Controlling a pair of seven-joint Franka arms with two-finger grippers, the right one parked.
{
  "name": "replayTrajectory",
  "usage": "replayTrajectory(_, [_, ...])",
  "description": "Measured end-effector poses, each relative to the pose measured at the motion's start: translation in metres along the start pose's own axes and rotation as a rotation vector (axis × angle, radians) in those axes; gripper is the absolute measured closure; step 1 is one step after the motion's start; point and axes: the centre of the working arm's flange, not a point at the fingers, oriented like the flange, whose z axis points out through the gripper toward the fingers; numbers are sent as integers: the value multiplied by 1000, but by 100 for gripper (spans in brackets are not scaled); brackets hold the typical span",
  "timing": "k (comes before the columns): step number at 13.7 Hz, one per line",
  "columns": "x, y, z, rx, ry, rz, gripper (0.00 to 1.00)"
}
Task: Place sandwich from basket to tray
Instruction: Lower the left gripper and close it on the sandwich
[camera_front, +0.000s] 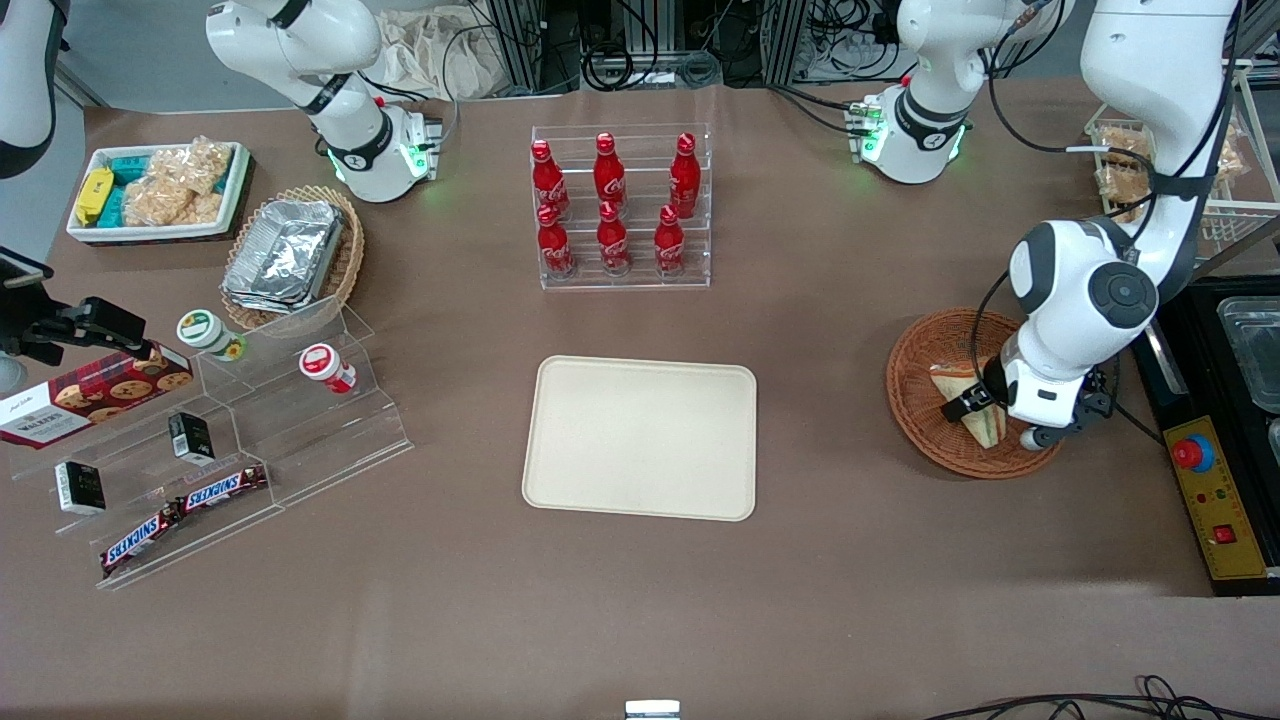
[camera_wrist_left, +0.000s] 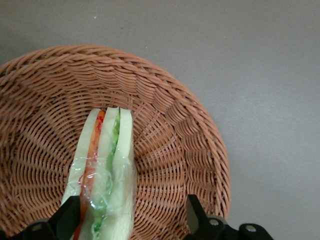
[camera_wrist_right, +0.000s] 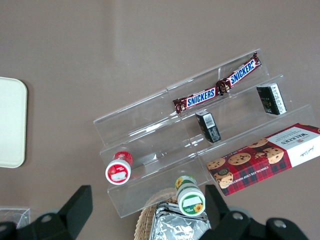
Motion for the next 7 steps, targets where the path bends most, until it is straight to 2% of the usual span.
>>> replayTrajectory(4, [4, 1, -6, 3, -1, -4, 3])
replayTrajectory(7, [15, 5, -35, 56, -66, -13, 3])
